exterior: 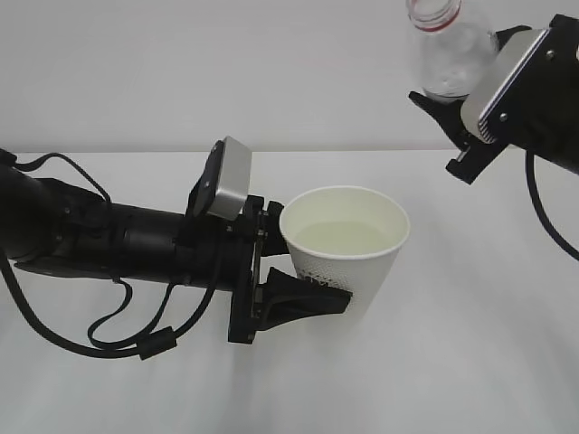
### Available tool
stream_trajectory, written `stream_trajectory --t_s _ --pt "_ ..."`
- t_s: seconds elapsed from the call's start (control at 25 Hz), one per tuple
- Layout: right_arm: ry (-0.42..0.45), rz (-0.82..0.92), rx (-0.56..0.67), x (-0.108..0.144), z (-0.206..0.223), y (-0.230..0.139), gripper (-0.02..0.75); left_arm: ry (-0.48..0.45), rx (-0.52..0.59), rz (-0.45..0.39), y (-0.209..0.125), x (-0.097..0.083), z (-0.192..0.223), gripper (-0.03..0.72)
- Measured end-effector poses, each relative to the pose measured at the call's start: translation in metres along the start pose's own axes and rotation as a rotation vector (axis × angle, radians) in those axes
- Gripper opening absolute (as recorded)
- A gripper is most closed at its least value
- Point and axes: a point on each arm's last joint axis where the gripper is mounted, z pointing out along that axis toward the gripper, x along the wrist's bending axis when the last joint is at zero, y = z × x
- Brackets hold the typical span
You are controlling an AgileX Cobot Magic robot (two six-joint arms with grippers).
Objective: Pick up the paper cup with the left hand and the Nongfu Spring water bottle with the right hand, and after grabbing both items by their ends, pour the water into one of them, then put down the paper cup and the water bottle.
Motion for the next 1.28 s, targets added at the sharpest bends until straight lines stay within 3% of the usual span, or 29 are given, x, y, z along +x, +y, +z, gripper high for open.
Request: stream_trajectory --t_s 0.68,1.28 --pt "0.000 0.296 0.000 0.0000 0.0000 0.0000 0.503 0.000 0.000 0.000 0.0000 0.0000 0.0000 0.517" --pt "0.000 0.312 0.000 0.0000 0.0000 0.0000 0.503 0.000 0.000 0.000 0.0000 0.0000 0.0000 0.517"
